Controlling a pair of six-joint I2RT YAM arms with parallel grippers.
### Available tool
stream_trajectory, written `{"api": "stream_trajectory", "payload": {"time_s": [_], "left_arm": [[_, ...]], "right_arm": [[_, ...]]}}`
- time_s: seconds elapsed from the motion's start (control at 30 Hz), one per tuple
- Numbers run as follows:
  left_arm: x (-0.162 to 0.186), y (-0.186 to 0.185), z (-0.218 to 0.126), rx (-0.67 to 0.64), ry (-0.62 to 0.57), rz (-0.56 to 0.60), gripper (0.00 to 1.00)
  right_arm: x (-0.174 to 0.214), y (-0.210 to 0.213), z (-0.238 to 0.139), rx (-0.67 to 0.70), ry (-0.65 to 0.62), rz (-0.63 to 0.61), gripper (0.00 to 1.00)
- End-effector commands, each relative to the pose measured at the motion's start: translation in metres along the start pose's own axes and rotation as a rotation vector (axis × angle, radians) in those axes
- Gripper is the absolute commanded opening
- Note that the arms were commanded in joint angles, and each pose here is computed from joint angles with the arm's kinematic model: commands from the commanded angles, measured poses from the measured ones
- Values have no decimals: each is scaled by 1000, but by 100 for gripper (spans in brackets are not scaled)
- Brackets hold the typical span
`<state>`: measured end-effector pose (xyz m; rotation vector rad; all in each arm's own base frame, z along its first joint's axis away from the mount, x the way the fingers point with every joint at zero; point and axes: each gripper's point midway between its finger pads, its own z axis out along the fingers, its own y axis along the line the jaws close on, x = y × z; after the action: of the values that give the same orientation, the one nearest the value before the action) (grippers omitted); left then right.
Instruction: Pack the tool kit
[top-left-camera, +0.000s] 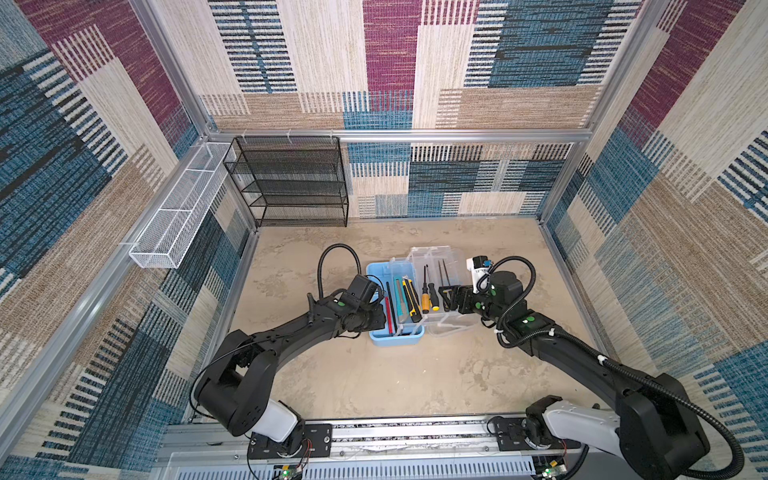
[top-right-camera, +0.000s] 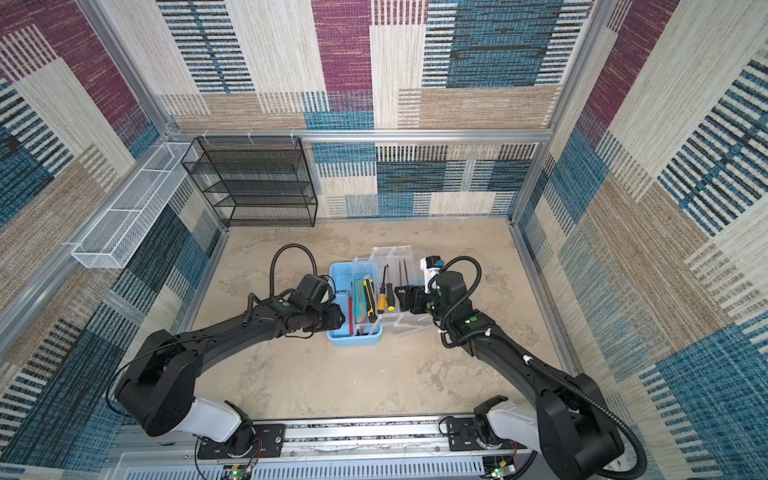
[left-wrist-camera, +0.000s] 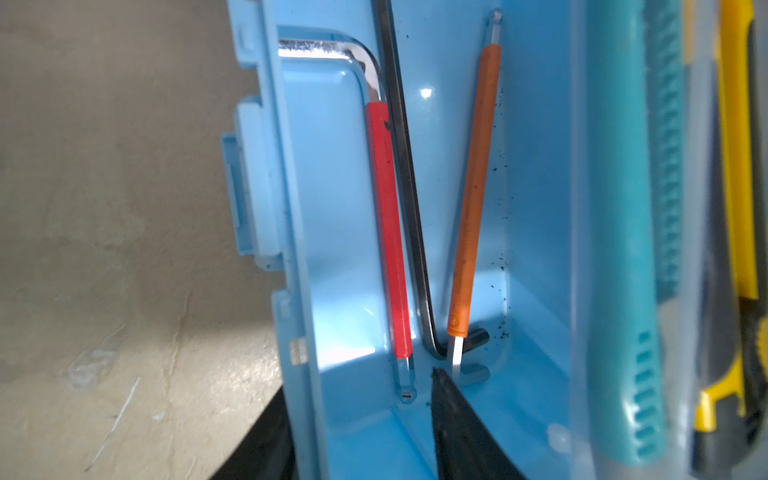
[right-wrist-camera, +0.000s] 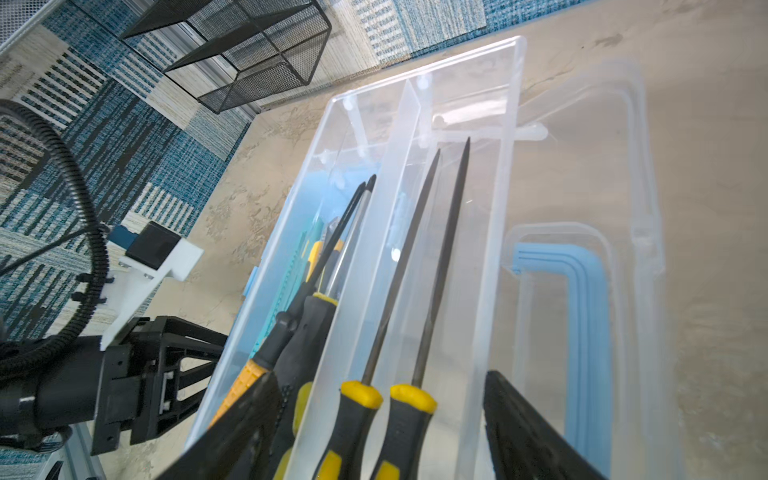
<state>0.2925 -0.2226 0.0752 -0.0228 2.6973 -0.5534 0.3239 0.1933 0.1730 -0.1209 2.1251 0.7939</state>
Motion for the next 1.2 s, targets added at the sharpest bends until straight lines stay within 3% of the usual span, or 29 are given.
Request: {"api": "stream_trajectory", "payload": {"time_s": [0.0,0.5,1.17], "left_arm": [[-15,-34,-2,153,-37,1,50],[-9,-16,-8,79,-22,24,51],[9,48,-35,-75,-56,-35,55]], "right_arm": [[-11,11,1,-23,-29,-2,78],[-26,28,17,4,-13,-43,77],[-26,42,33,-37,4,-53,77]]}}
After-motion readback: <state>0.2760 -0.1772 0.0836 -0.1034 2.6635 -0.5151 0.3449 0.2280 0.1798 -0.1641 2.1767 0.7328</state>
